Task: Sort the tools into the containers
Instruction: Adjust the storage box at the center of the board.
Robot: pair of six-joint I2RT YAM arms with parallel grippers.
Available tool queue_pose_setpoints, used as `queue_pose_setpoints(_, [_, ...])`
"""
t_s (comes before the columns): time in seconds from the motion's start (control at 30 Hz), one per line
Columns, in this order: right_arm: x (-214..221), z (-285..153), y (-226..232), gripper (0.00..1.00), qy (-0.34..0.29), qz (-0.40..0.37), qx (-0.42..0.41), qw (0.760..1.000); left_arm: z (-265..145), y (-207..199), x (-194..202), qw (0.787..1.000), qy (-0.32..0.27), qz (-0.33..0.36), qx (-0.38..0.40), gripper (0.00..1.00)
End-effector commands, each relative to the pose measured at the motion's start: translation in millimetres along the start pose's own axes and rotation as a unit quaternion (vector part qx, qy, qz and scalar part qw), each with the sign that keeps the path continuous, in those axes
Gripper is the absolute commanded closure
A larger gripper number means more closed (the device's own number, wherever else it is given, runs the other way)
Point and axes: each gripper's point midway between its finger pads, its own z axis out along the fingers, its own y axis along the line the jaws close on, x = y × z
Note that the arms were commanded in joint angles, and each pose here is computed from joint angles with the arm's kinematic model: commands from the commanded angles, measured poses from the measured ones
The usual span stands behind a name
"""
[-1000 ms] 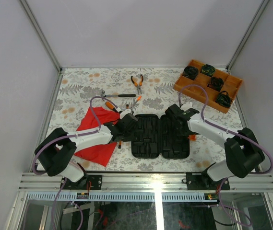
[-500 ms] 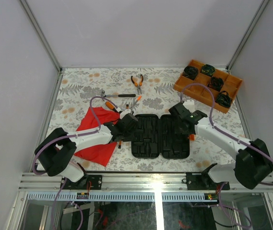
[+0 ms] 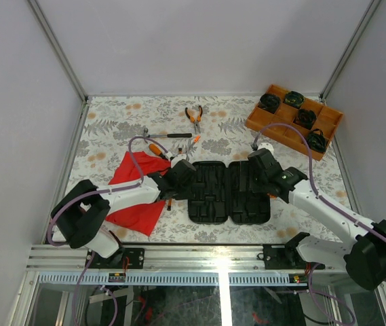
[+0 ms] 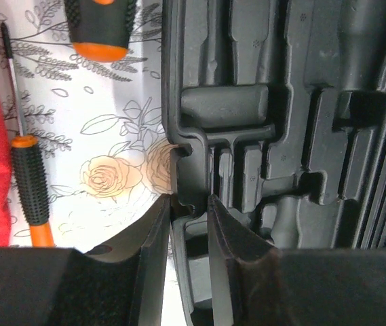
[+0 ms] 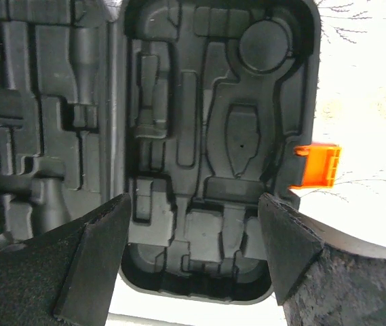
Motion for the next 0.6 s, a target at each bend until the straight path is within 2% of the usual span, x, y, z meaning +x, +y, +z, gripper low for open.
queue_pose_setpoints(0.0, [-12, -9, 11, 0.18, -0.033, 0.012, -0.035, 0.999, 9, -12, 7, 1.0, 0.02, 0.0, 0.016, 1.0])
queue_pose_setpoints(0.13, [-12, -13, 8, 0.16, -0.042, 0.02, -0.032, 0.998, 6, -18, 1, 1.0, 0.014, 0.002, 0.021, 0.99])
queue_pose_setpoints(0.33, [-18, -23, 4, 0.13, -0.077, 0.031, -0.038, 0.996, -14, -25, -13, 1.0, -0.009, 0.004, 0.029, 0.79])
queue_pose_setpoints(0.57, [-24, -35, 5, 0.11, -0.123, 0.028, -0.069, 0.99, -46, -16, -35, 0.999, -0.052, 0.012, 0.004, 0.66])
